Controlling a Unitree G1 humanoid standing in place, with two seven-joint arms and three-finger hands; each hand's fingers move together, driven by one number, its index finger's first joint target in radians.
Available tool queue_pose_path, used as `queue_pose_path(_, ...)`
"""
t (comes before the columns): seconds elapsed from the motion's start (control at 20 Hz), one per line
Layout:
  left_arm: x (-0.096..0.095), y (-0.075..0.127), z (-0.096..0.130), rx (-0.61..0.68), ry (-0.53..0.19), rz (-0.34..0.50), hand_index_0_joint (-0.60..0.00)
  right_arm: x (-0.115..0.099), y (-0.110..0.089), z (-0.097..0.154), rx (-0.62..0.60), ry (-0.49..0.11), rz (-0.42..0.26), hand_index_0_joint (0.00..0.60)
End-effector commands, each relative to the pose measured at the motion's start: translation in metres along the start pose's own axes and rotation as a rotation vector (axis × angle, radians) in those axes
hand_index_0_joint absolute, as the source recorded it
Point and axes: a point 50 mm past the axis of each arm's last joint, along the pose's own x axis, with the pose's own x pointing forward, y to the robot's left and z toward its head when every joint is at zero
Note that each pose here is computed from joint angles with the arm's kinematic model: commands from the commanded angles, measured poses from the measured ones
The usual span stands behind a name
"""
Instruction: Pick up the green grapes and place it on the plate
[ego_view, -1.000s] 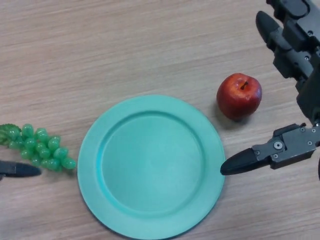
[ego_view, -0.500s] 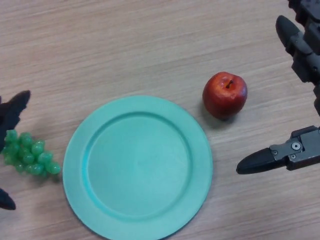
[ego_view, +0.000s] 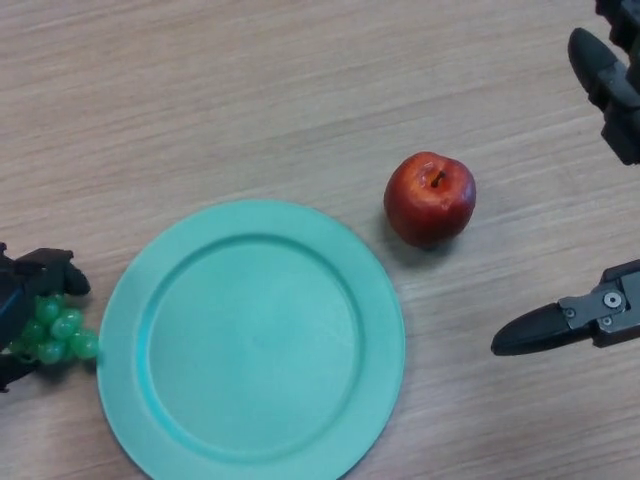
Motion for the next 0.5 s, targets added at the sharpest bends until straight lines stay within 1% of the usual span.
queue_pose_path(0.05,-0.012,0.049,-0.028,0.157,0.038,0.221,-0.6,-0.007,-0.011,0.033,-0.037,-0.241,-0.064,0.0)
queue_pose_path(0.2,-0.02,0.063,-0.036,0.244,0.026,0.253,-0.6,-0.008,-0.01,0.033,-0.038,-0.249,-0.063,0.0)
queue_pose_path(0.25,-0.026,0.073,-0.039,0.281,0.03,0.279,-0.6,-0.008,-0.009,0.033,-0.042,-0.249,-0.062,0.0)
queue_pose_path(0.3,-0.029,0.079,-0.038,0.294,0.031,0.295,-0.6,-0.008,-0.009,0.033,-0.043,-0.251,-0.062,0.0)
queue_pose_path(0.35,-0.033,0.089,-0.033,0.314,0.032,0.327,-0.6,-0.009,-0.009,0.032,-0.044,-0.254,-0.063,0.0)
queue_pose_path(0.4,-0.034,0.095,-0.028,0.31,0.027,0.339,-0.6,-0.009,-0.008,0.032,-0.043,-0.254,-0.063,0.0)
queue_pose_path(0.45,-0.036,0.103,-0.016,0.292,0.01,0.352,-0.6,-0.009,-0.007,0.031,-0.04,-0.252,-0.064,0.0)
queue_pose_path(0.5,-0.037,0.105,-0.007,0.272,-0.012,0.343,-0.6,-0.009,-0.007,0.031,-0.037,-0.252,-0.064,0.0)
